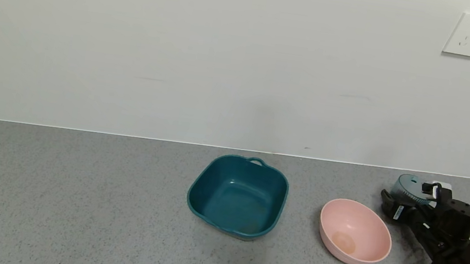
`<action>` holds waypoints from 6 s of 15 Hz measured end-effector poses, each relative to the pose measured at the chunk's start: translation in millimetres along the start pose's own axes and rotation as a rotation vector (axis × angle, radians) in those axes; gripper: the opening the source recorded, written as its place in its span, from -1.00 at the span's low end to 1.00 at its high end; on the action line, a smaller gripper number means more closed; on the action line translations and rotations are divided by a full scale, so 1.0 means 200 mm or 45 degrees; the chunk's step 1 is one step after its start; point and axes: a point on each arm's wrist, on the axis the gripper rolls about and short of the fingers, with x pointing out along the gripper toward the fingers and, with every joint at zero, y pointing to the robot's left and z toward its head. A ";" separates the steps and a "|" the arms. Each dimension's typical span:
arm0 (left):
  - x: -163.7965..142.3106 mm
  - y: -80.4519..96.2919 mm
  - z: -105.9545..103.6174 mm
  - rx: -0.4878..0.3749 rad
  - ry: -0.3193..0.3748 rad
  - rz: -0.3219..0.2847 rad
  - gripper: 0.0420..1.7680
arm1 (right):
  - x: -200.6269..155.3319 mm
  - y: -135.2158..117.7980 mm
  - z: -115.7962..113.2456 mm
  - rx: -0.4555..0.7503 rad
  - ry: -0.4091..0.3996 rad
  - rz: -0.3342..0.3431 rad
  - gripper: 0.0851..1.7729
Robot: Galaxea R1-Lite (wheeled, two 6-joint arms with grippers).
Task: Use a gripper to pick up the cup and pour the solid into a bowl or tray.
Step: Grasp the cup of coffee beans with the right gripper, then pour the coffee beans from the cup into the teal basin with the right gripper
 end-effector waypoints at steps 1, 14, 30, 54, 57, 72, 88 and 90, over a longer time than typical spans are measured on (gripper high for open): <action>0.00 0.00 0.00 0.000 0.001 0.000 0.98 | 0.00 0.00 0.00 -0.001 0.000 0.001 0.73; 0.00 0.00 0.00 0.001 0.001 0.000 0.98 | -0.01 0.00 0.00 -0.001 0.008 0.000 0.53; 0.00 0.00 0.00 0.000 0.000 0.000 0.98 | -0.20 0.11 0.58 -0.009 0.106 0.076 0.52; 0.00 0.00 0.00 0.000 0.000 0.000 0.98 | -0.33 0.80 0.82 -0.609 0.048 0.478 0.52; 0.00 0.00 0.00 0.000 0.000 0.000 0.98 | -0.30 0.86 0.80 -0.721 0.042 0.481 0.52; 0.00 0.00 0.00 0.000 0.001 0.000 0.98 | -0.30 1.18 0.64 -1.149 0.076 0.515 0.52; 0.00 0.00 0.00 0.000 0.001 -0.001 0.98 | -0.28 1.38 0.59 -1.719 0.015 0.398 0.52; 0.00 0.00 0.00 0.000 0.001 0.000 0.98 | -0.27 1.39 0.58 -1.782 0.001 0.397 0.52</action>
